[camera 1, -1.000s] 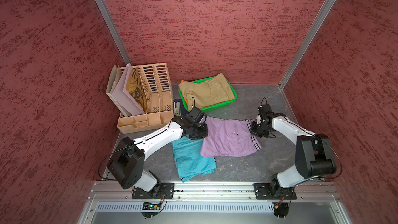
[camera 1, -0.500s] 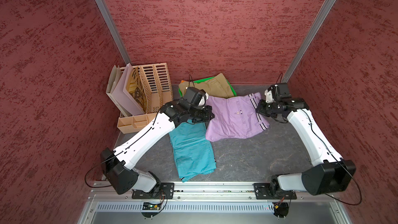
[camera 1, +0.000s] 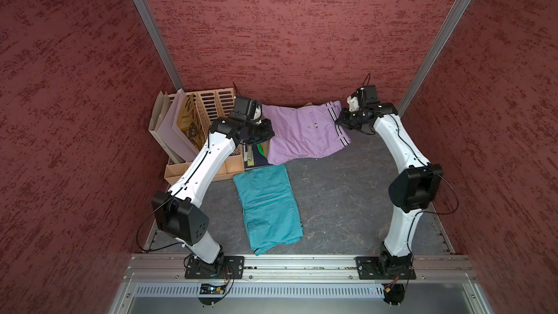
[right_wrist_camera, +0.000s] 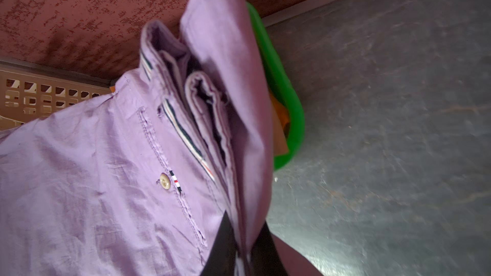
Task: Put the folded long pants in the basket
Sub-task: Place the long pant in the basket, then adjust the long pant at the center of the board, then pick up the long pant at the center of the board.
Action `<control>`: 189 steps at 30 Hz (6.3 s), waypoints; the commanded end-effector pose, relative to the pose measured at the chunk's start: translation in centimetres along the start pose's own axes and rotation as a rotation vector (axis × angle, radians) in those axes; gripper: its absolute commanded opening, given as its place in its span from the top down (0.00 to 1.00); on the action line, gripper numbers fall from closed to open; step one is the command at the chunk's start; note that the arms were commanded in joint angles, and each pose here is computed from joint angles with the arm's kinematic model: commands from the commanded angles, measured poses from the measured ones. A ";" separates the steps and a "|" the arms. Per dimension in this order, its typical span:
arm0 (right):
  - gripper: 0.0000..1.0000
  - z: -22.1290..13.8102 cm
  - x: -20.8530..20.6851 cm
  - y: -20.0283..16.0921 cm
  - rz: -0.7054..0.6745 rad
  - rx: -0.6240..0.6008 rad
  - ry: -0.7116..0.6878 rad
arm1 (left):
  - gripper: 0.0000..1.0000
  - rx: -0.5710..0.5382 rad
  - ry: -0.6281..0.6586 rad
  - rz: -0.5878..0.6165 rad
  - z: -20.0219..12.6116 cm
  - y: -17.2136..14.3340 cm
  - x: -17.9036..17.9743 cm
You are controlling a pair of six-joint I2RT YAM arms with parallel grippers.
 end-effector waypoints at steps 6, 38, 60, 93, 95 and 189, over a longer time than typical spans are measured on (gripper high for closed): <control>1.00 7.0 3.4 5.0 -0.001 -0.096 0.181 | 1.00 -0.053 -0.043 0.001 2.1 3.8 1.6; 0.35 8.3 -0.6 6.0 -0.009 -0.144 0.097 | 0.22 -0.022 -0.026 -0.117 3.6 4.5 8.4; 0.35 -1.3 0.0 -13.8 0.177 0.055 0.213 | 0.26 0.069 0.004 -0.246 -3.5 -11.9 12.1; 0.97 3.7 1.1 -43.7 -0.203 0.620 -0.271 | 0.34 0.211 0.076 -0.290 1.5 -20.6 15.5; 0.97 2.9 -1.2 -41.7 -0.136 0.598 -0.291 | 0.34 0.212 0.067 -0.289 1.3 -20.5 15.4; 0.36 3.0 -8.5 -29.7 -0.012 0.464 -0.224 | 1.00 0.324 0.129 -0.324 6.1 -23.2 19.8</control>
Point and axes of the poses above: each gripper's point midway between its finger pads, its own z axis out along the fingers, its own x axis along the line the jaws close on, y = z × x, the point moved 5 cm from there along -z, back along the fingers, and after that the axes turned 4 degrees about -z, right-handed, at the moved point
